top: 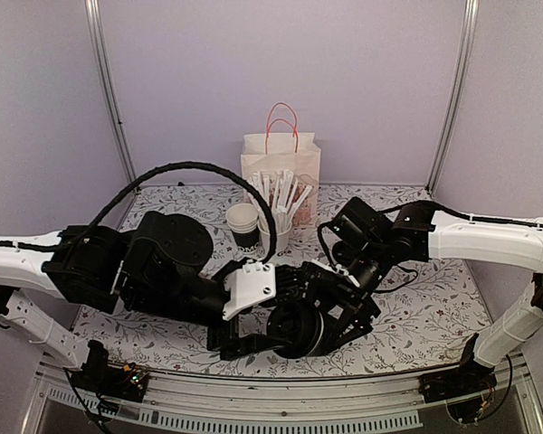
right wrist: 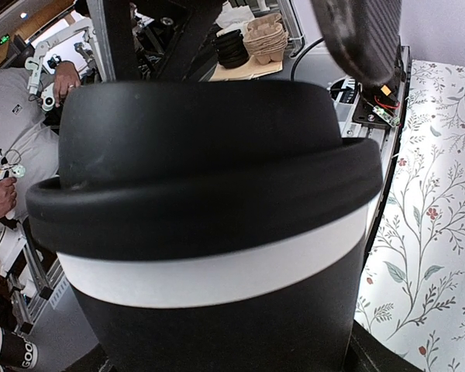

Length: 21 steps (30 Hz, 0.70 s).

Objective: Pack the takeout coffee

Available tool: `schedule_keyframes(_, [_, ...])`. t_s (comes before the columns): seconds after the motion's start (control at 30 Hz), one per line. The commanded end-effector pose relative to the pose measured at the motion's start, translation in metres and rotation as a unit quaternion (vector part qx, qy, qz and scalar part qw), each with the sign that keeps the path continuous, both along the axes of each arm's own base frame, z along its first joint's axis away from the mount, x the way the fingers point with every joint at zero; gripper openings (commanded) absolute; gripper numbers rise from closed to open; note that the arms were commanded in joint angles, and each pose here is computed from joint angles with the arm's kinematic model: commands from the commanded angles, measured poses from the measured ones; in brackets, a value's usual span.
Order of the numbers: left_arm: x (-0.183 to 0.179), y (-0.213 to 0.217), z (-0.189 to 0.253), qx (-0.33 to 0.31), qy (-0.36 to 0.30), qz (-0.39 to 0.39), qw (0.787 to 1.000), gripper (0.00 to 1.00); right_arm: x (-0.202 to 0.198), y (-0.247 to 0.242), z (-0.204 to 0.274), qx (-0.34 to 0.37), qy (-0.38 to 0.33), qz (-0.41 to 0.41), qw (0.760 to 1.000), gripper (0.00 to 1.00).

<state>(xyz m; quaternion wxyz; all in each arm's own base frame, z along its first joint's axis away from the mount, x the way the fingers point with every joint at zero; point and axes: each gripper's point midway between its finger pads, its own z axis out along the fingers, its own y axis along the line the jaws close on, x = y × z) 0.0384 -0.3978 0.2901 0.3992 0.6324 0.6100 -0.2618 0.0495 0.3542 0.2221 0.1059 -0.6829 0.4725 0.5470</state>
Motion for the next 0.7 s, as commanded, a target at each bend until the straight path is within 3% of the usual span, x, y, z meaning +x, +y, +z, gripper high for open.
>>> schedule_keyframes(0.0, [-0.019, 0.006, -0.008, 0.019, 0.011, -0.032, 0.999, 0.78, 0.004, 0.006, 0.008, 0.015, 0.002, 0.004, 1.000, 0.71])
schedule_keyframes(0.2, [-0.018, 0.011, -0.009, 0.019, 0.007, -0.029, 0.999, 0.81, 0.005, 0.007, 0.008, 0.013, 0.004, 0.005, 1.000, 0.71])
schedule_keyframes(0.23, [-0.017, 0.011, -0.008, 0.017, 0.005, -0.027, 0.999, 0.83, 0.005, 0.007, 0.008, 0.013, 0.005, 0.006, 1.000, 0.71])
schedule_keyframes(0.27, [-0.016, 0.011, -0.008, 0.016, 0.003, -0.023, 1.000, 0.97, 0.005, 0.007, 0.009, 0.013, 0.005, 0.006, 1.000, 0.71])
schedule_keyframes(0.3, [-0.014, 0.011, -0.008, 0.015, -0.001, -0.018, 1.000, 0.99, 0.005, 0.007, 0.009, 0.012, 0.006, 0.006, 1.000, 0.71])
schedule_keyframes(0.67, [-0.005, -0.002, -0.016, 0.015, -0.021, -0.002, 1.000, 0.95, 0.007, 0.009, 0.007, 0.009, 0.003, 0.004, 1.000, 0.71])
